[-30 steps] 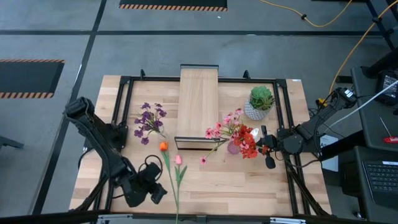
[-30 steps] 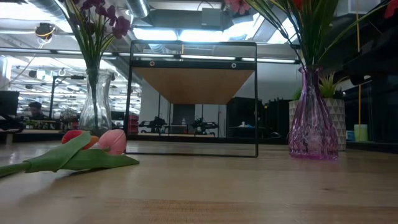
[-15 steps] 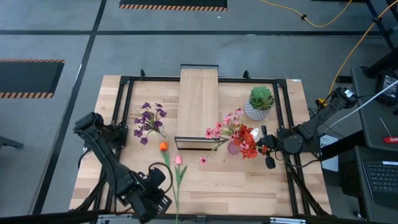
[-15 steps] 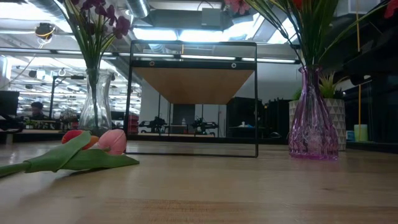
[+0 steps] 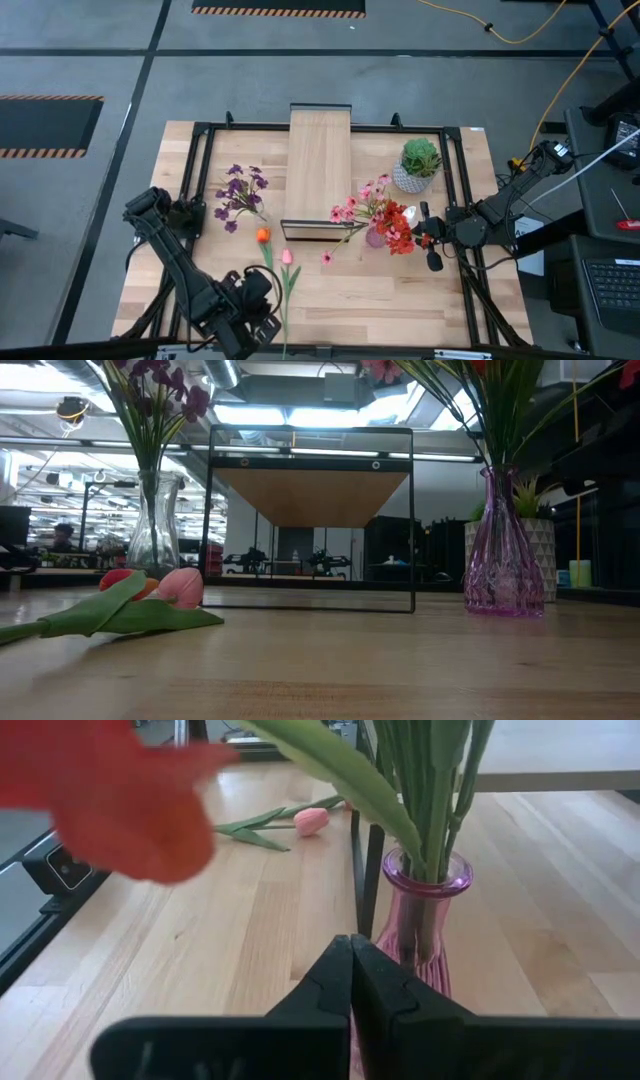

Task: Pick and place flowers into a vace then onto a shelf
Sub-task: Put the pink tulip into the transparent vase

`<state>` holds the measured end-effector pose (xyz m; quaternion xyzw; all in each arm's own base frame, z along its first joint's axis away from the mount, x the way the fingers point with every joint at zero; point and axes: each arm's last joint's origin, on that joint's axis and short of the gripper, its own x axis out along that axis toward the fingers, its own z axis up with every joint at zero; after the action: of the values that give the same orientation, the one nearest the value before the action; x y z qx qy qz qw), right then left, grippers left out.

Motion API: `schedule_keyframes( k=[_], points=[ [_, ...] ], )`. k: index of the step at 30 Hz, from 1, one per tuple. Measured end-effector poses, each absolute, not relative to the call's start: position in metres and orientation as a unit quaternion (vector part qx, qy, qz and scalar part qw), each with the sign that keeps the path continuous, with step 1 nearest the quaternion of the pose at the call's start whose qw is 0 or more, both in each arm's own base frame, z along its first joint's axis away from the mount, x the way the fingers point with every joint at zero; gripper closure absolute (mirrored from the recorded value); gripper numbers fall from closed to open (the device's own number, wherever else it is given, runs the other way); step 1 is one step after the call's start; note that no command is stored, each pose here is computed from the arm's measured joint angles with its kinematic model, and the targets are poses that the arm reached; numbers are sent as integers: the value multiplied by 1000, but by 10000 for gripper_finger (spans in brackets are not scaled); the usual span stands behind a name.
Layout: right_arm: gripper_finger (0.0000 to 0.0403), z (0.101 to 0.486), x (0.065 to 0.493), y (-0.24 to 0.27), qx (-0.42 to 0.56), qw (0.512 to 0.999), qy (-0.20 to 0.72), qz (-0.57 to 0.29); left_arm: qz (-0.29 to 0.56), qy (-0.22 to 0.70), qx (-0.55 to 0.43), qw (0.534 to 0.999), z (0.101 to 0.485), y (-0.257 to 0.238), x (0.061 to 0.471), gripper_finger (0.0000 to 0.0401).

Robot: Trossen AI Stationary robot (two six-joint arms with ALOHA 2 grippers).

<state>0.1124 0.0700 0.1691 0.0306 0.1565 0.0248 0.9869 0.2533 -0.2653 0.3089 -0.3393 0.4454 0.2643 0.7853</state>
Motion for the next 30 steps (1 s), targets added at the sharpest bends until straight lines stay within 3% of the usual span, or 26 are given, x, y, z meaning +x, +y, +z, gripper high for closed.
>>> schedule_keyframes(
  k=[8,30],
  points=[
    [401,169,112,70,29,987,157,25,255,391,-254,847,311,-262,256,329],
    [401,169,112,70,29,987,157,25,234,410,-218,854,311,-262,256,329]
  ],
)
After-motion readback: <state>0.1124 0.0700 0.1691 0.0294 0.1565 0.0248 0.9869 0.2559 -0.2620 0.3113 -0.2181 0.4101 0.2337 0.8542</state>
